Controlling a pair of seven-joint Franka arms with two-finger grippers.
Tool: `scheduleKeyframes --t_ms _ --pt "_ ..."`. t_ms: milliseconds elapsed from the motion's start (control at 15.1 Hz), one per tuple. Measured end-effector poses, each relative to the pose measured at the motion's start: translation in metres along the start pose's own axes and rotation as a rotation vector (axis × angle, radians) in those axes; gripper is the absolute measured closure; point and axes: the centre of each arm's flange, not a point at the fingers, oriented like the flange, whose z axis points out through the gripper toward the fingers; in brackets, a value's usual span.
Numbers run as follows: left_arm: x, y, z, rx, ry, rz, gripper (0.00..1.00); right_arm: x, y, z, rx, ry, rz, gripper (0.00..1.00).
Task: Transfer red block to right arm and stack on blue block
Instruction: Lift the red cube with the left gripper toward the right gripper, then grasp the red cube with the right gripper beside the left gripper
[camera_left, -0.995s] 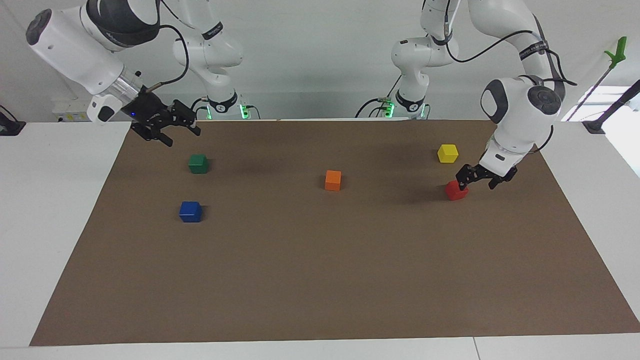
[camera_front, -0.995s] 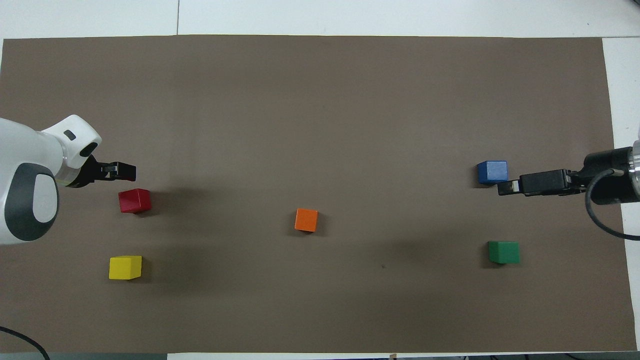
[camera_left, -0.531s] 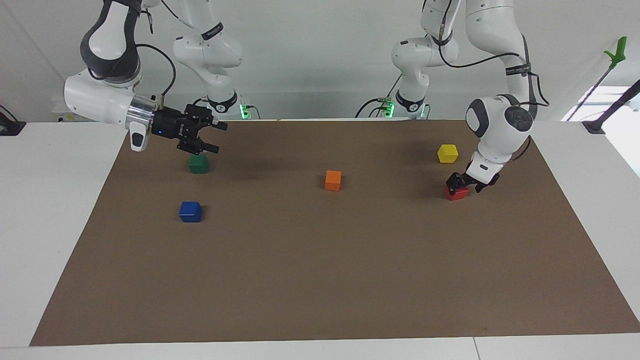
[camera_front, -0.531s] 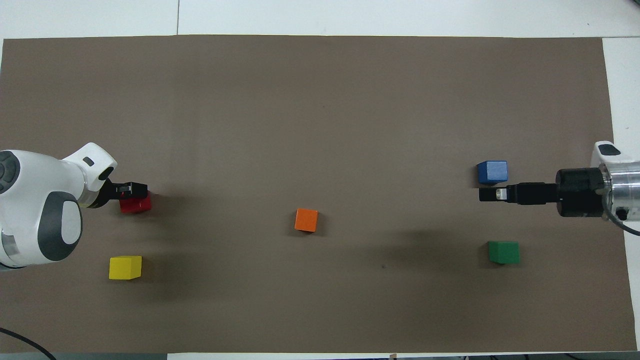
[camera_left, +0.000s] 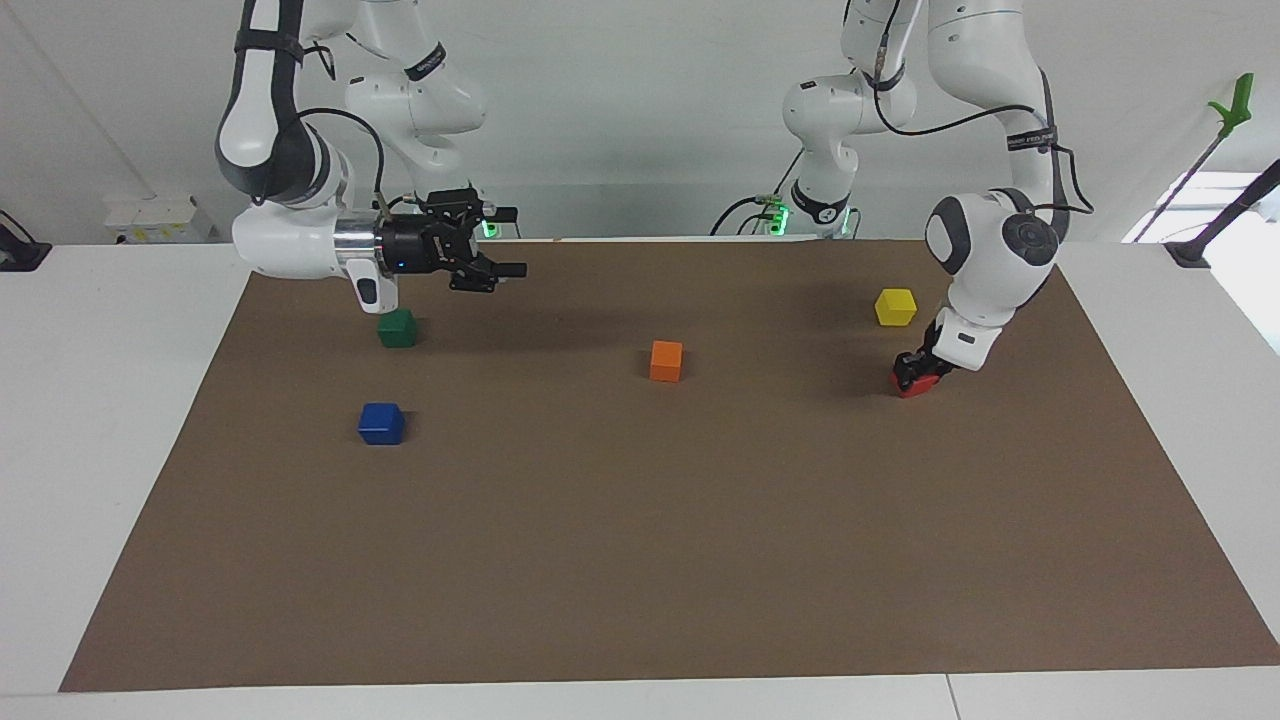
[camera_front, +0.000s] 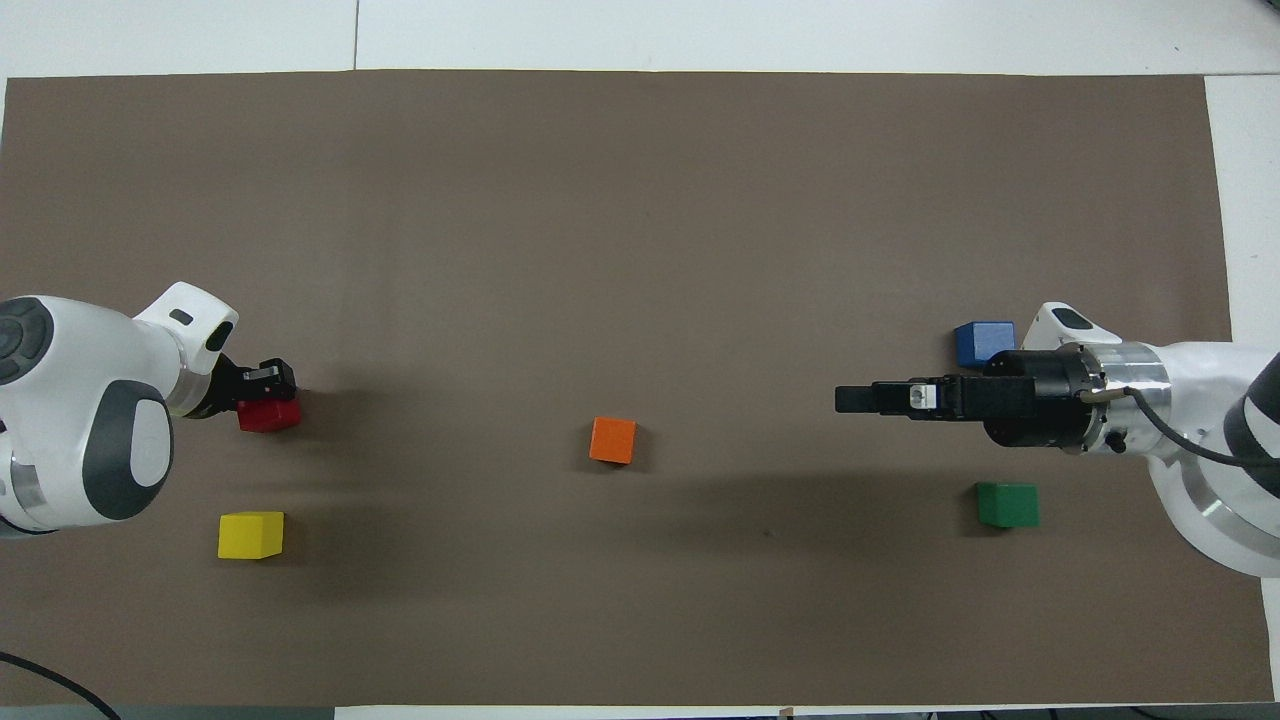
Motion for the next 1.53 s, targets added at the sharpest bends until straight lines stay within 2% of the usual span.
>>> scheduleKeyframes --t_ms 133,265,464,597,730,862,995,1061,1260,1526 --pt "0.007 0.026 -0.051 -0.037 -0.072 -0.099 0.45 -0.003 -0.002 0.021 0.119 0.007 0.021 0.00" --pt "0.006 0.055 -0.114 -0.075 -0.105 -0.203 0.45 -0.008 0.002 0.043 0.223 0.010 0.047 0.00" --pt "-0.015 0.094 -0.188 -0.189 -0.169 -0.384 0.45 -0.021 0.025 0.076 0.354 -0.005 0.023 0.00" --pt "-0.036 0.127 -0.221 -0.256 -0.217 -0.561 0.45 -0.031 0.052 0.091 0.416 -0.025 0.014 0.00" --pt "-0.058 0.165 -0.233 -0.279 -0.286 -0.727 0.45 -0.035 0.068 0.102 0.505 -0.025 0.034 0.00" --pt "-0.074 0.195 -0.235 -0.299 -0.397 -0.889 0.45 -0.043 0.079 0.121 0.607 -0.024 0.051 0.00" --pt "-0.085 0.214 -0.241 -0.339 -0.522 -1.007 0.45 -0.053 0.096 0.140 0.658 -0.029 0.057 0.00" --pt "-0.090 0.223 -0.243 -0.343 -0.561 -1.060 0.45 -0.057 0.105 0.146 0.672 -0.031 0.061 0.00" --pt "-0.112 0.260 -0.244 -0.321 -0.601 -1.197 0.45 -0.063 0.129 0.149 0.702 -0.030 0.067 0.00" --pt "-0.153 0.299 -0.223 -0.295 -0.597 -1.226 0.45 -0.067 0.142 0.162 0.700 -0.036 0.057 0.00"
